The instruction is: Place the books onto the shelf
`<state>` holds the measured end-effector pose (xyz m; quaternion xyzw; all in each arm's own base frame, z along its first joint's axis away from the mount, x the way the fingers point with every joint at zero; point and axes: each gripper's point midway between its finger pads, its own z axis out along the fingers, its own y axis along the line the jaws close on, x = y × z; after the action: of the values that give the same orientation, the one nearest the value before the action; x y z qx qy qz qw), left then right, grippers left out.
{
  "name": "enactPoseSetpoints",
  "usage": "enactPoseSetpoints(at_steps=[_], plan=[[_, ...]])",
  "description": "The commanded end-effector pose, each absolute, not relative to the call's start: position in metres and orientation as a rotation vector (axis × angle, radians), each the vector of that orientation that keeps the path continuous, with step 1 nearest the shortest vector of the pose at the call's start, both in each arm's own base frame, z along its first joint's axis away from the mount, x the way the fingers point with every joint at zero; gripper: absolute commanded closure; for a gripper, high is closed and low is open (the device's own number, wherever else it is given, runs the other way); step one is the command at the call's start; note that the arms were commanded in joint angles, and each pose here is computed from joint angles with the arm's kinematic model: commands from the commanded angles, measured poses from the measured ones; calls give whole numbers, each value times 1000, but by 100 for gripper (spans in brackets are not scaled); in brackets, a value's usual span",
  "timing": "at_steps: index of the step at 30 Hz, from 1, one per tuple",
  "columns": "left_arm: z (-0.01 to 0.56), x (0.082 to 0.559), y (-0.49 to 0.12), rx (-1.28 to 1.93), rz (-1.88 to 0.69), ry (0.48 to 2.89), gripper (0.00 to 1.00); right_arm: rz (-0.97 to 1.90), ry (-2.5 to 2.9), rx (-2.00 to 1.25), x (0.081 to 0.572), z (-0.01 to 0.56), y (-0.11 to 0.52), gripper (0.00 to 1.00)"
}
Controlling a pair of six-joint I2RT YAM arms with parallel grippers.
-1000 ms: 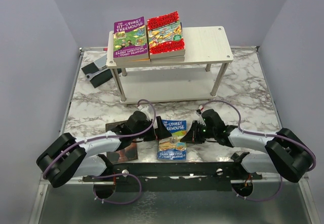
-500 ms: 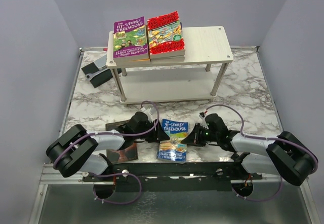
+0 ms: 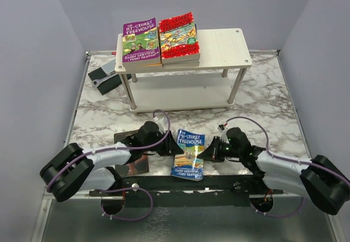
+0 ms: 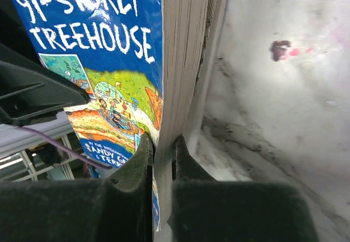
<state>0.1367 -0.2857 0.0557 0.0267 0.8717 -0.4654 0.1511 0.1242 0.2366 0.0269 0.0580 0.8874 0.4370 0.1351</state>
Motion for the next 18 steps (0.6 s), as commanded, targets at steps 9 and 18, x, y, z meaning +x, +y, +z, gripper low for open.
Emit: enactPoseSetpoints(at_steps=[9, 18], plan=[[149, 150, -290, 8, -1514, 2219, 100, 1327, 2391, 31, 124, 73, 233, 42], [220, 149, -287, -34, -1693, 1980, 100, 1456, 2192, -119, 124, 125, 244, 31]])
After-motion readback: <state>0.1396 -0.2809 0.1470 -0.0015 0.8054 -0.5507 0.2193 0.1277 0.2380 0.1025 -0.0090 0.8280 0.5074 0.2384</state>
